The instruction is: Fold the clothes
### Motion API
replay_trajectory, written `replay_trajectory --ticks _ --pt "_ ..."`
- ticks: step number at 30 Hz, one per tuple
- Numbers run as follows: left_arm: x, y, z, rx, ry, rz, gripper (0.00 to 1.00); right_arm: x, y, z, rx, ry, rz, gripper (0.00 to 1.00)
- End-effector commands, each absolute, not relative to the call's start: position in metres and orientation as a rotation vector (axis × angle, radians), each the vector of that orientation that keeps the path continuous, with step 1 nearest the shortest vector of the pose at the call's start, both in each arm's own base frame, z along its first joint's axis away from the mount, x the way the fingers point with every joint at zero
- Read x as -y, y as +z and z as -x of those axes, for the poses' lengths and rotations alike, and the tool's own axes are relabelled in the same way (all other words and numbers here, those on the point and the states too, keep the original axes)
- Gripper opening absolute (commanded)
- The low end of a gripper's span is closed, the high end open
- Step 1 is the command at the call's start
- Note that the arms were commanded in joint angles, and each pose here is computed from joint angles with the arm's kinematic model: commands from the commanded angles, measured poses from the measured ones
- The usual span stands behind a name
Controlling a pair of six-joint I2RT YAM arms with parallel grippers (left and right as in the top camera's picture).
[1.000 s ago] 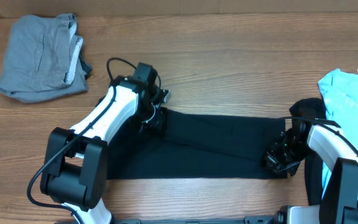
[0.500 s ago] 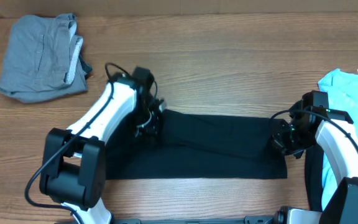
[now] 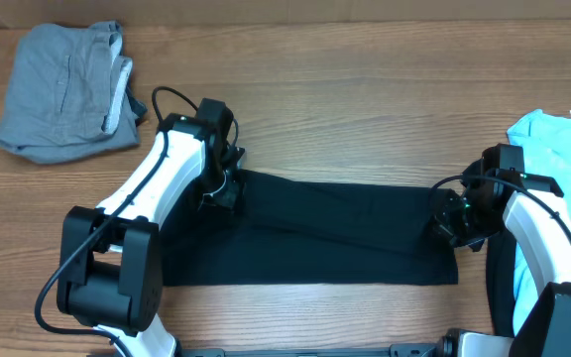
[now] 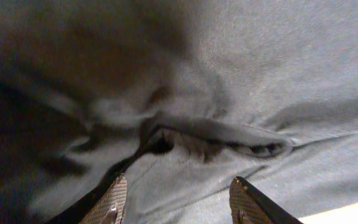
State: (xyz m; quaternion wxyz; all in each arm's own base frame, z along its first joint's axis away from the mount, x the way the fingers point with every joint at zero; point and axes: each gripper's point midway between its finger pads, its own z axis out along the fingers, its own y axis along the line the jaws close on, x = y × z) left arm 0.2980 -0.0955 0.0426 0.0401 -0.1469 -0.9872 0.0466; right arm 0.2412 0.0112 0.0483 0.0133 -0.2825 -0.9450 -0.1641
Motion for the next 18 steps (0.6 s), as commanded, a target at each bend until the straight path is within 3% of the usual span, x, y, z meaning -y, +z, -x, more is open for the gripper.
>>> replay_trajectory --ticks 1,5,8,9,12,14,18 --pt "0.100 0.042 -0.305 3.057 0.183 0.547 0.52 -0.012 0.056 -0.249 2.990 -0.537 0.850 0.18" --pt "0.104 0.042 -0.315 3.095 0.200 0.557 0.29 -0.012 0.056 -0.249 2.990 -0.537 0.850 0.18" --pt "0.108 0.043 -0.312 3.084 0.236 0.562 0.22 -0.012 0.056 -0.249 2.989 -0.537 0.850 0.18" --pt "0.110 0.043 -0.309 3.069 0.254 0.579 0.24 -0.012 0.056 -0.249 2.989 -0.537 0.850 0.18" --pt "0.107 0.041 -0.302 3.039 0.238 0.608 0.60 -0.012 0.056 -0.249 2.990 -0.537 0.850 0.18" --pt "0.105 0.037 -0.298 3.022 0.234 0.631 0.64 -0.012 0.056 -0.249 2.991 -0.537 0.850 0.18" --pt "0.103 0.028 -0.293 3.020 0.226 0.630 0.63 -0.012 0.056 -0.249 2.990 -0.537 0.850 0.18"
